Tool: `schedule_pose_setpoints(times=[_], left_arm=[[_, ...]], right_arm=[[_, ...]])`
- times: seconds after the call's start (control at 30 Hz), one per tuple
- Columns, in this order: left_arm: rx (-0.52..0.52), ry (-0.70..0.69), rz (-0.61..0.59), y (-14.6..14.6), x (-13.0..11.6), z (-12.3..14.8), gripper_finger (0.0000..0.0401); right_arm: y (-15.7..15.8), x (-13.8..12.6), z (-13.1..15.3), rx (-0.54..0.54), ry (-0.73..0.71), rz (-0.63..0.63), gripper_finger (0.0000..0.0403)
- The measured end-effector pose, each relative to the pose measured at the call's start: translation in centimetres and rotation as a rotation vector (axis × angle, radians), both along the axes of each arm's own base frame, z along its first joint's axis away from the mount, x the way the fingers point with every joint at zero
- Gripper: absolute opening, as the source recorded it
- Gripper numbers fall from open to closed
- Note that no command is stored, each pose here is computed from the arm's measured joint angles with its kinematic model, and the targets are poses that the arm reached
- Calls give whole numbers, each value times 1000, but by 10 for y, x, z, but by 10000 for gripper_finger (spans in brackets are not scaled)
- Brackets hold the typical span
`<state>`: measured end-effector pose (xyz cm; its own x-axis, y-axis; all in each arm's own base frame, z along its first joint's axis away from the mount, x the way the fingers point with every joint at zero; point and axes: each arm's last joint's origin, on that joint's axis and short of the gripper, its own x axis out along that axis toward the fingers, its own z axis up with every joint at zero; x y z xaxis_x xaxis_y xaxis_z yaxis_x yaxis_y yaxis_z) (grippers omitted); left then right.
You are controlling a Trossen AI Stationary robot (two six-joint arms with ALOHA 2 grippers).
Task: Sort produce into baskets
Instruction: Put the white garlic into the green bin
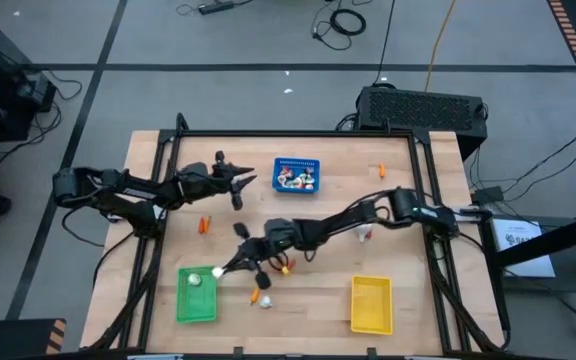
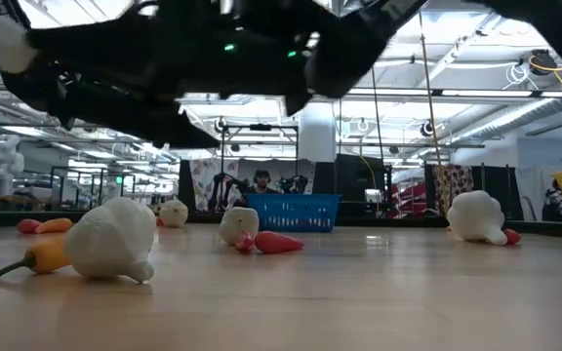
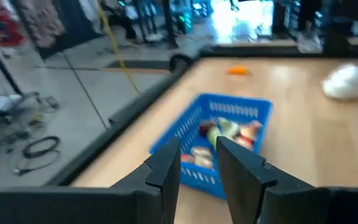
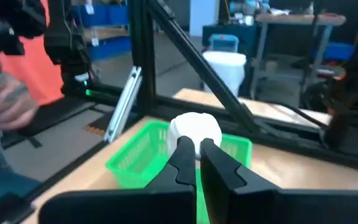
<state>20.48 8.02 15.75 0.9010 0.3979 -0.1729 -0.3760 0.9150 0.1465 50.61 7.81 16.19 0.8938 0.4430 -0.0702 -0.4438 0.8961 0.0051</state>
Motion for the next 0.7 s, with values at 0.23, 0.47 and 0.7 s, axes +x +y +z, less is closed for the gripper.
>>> schedule_pose_setpoints(times=[0.23, 0.47, 0.7], left_arm=[[26, 32, -79, -2, 0, -2, 111], [32, 21, -76, -2, 1, -1, 111], [39, 5, -73, -2, 1, 1, 111]], right_arm=[[9, 30, -22, 48, -6, 59, 0], [17, 47, -34, 111, -5, 87, 0], [18, 54, -40, 155, 6, 83, 0]])
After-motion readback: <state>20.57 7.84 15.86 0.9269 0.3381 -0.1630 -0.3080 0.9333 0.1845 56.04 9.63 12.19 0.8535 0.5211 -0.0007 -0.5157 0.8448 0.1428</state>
